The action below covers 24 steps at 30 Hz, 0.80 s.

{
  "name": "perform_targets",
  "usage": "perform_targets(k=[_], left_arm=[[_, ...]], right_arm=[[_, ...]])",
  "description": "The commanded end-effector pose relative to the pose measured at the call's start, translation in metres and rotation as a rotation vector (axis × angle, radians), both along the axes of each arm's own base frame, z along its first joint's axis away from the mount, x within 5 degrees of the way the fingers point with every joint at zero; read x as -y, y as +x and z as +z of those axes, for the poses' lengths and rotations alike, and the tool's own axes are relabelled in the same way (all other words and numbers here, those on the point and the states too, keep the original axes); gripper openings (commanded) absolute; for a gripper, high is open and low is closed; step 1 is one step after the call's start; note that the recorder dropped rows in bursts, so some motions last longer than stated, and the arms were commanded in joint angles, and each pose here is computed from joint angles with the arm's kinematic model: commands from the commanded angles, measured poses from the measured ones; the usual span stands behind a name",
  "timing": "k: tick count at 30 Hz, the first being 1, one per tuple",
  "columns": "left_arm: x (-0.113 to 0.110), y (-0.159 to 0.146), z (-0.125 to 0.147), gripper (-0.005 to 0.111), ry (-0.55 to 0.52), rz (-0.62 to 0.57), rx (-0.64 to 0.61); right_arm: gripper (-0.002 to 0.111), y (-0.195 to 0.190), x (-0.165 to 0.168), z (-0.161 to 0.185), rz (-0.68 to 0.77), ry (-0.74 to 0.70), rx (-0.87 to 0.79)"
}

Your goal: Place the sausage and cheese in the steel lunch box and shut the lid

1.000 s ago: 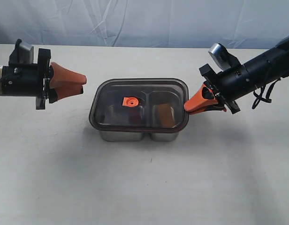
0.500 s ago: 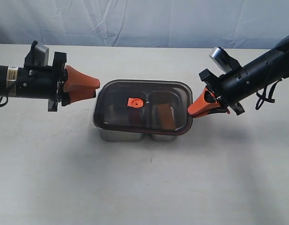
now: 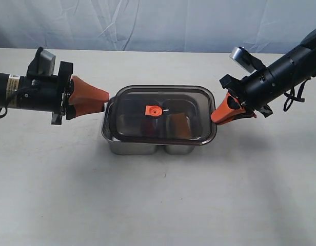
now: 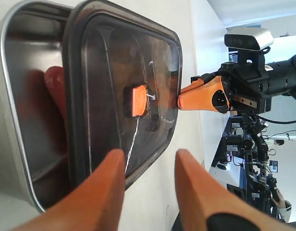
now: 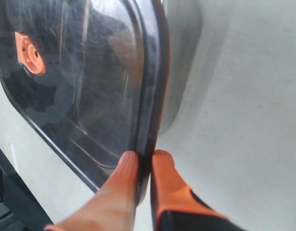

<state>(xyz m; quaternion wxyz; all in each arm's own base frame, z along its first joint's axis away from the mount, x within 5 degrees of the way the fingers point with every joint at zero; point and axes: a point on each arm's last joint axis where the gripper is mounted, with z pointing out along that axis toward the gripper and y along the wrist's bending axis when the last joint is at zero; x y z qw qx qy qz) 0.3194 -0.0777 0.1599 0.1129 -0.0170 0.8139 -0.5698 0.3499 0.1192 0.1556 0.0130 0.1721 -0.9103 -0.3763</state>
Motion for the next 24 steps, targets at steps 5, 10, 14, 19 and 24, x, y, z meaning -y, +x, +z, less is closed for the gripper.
perform_targets(k=[5, 10, 14, 19, 24], left_arm=[[0.002, -0.002, 0.002, 0.035, -0.011, -0.015, 0.003], [0.002, -0.002, 0.002, 0.035, -0.009, -0.016, 0.003], [0.000, -0.002, -0.001, 0.035, 0.030, -0.018, 0.004], [-0.001, -0.002, -0.004, 0.035, 0.063, -0.015, 0.006], [0.000, -0.001, -0.001, 0.035, 0.031, -0.010, 0.005]], right_arm=[[-0.001, 0.002, 0.000, 0.006, 0.053, -0.036, 0.041], [-0.001, -0.002, -0.012, 0.005, 0.085, -0.036, 0.041], [-0.001, -0.003, -0.019, 0.006, 0.094, -0.036, 0.053], [-0.001, 0.000, -0.019, 0.005, 0.031, -0.057, 0.049], [-0.001, 0.003, -0.020, 0.009, -0.016, -0.054, 0.013]])
